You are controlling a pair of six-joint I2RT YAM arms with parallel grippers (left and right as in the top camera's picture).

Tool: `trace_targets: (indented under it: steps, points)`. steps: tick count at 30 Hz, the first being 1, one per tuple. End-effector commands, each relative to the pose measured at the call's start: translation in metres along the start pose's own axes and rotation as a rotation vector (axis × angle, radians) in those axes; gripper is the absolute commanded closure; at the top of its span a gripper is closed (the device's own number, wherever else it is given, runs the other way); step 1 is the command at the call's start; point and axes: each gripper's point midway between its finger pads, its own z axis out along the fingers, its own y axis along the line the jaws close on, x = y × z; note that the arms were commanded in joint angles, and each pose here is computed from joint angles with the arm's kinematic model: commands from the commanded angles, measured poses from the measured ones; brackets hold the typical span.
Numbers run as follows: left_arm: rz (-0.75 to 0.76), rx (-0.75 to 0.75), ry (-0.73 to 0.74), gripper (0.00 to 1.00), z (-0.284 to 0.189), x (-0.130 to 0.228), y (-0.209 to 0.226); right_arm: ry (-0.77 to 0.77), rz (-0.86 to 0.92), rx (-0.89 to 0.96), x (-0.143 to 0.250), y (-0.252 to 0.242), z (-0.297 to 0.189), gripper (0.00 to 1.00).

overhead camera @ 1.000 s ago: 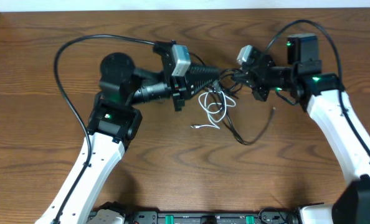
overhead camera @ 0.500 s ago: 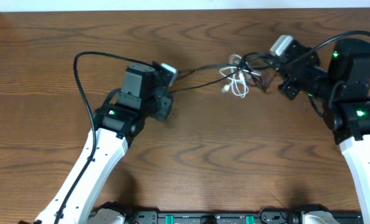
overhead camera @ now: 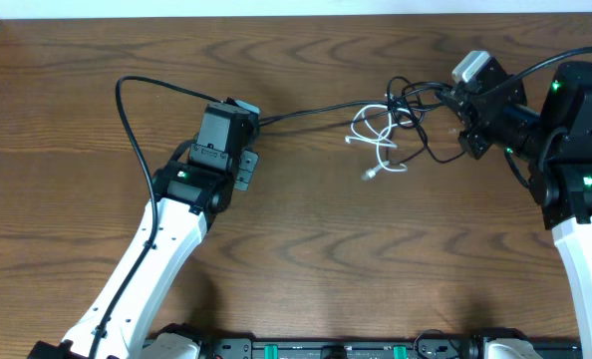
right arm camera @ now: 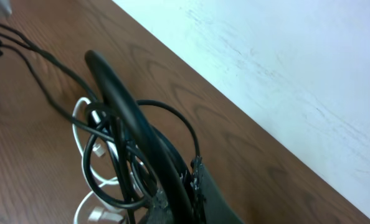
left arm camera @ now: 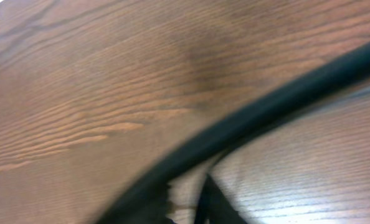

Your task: Untangle cables

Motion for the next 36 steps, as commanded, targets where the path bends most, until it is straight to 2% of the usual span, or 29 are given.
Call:
trace_targets:
  steps: [1,9,15,18,29,36]
  points:
    - [-0.046,0.126,-0.018,0.02,0.003,-0.005,-0.017,-0.002,0.010,0.071,-0.004,-0.015,-0.012,0.99]
    - [-0.049,0.411,-0.238,0.02,-0.018,-0.056,-0.060,0.039,0.044,0.041,0.009,-0.012,-0.004,0.99]
    - [0.021,0.743,-0.474,0.02,-0.078,-0.094,-0.100,0.061,0.061,0.028,0.017,-0.012,0.002,0.99]
    - [0.061,0.852,-0.549,0.02,-0.105,-0.101,-0.110,0.073,0.066,0.032,0.020,-0.014,0.004,0.99]
    - [0.120,0.849,-0.754,0.02,-0.145,-0.128,-0.102,0.069,0.087,-0.026,0.024,-0.006,0.011,0.99]
    - [0.119,0.850,-0.752,0.02,-0.140,-0.129,-0.103,-0.115,0.037,-0.290,-0.007,0.039,0.003,0.99]
